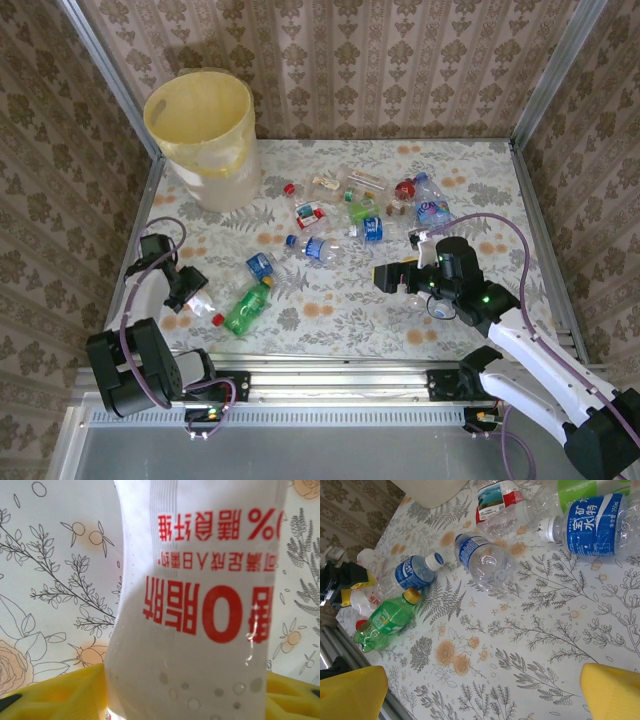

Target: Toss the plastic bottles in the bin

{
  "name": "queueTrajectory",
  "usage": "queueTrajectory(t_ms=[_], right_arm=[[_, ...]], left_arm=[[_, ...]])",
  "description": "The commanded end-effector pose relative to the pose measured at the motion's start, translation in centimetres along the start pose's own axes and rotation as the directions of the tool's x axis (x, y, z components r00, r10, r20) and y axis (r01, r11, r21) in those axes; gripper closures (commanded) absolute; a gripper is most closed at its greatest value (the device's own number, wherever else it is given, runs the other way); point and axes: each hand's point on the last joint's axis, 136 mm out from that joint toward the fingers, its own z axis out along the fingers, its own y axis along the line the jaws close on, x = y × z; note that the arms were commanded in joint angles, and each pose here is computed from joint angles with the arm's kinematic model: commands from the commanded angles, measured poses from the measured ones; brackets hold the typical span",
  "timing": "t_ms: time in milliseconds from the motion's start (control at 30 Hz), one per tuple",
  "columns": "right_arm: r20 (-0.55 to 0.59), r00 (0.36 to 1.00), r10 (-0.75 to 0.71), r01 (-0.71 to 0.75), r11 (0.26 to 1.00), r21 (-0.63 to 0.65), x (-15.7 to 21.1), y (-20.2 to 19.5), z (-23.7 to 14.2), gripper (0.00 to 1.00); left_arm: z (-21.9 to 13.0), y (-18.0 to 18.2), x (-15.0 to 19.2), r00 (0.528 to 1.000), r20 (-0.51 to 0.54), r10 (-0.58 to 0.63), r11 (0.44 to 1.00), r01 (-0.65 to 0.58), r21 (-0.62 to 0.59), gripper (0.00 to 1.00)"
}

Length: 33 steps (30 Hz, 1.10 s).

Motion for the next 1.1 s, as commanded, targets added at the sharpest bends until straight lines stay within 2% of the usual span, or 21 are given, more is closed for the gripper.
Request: queueTrajectory(t_ms=[0, 133, 500, 967, 1067], right_arm=[[0.000, 1.000, 0.011, -0.011, 1.000, -0.001, 0.1, -0.1, 0.0, 0.00], [0.004, 1.000, 0.017, -0.017, 1.000, 0.000, 0.0, -0.1, 0.0, 0.00], [0.004, 1.000, 0.028, -0.028, 1.000, 0.005, 0.0, -0.2, -0.1, 0.00], [-0.006, 0.999, 0.033, -0.032, 0.999, 0.018, 0.5, -0.6, 0.0, 0.00], [-0.005, 0.999, 0.033, -0.033, 0.999, 0.016, 0.5, -0.6, 0.0, 0.00]], left_arm=[[-0.3, -0.3, 0.7, 1.000, -0.009, 0.019, 1.000, -0.019, 0.025, 0.44], [-1.1, -1.3, 0.3, 0.999, 0.024, 0.036, 0.997, -0.037, 0.069, 0.51], [-3.9, -3.7, -0.7, 0.988, 0.131, 0.085, 0.981, -0.106, 0.162, 0.58], [-0.7, -3.0, -0.1, 0.994, 0.045, 0.096, 0.989, -0.100, 0.107, 0.54], [-0.3, -2.3, 0.3, 0.995, 0.038, 0.097, 0.991, -0.100, 0.086, 0.49]])
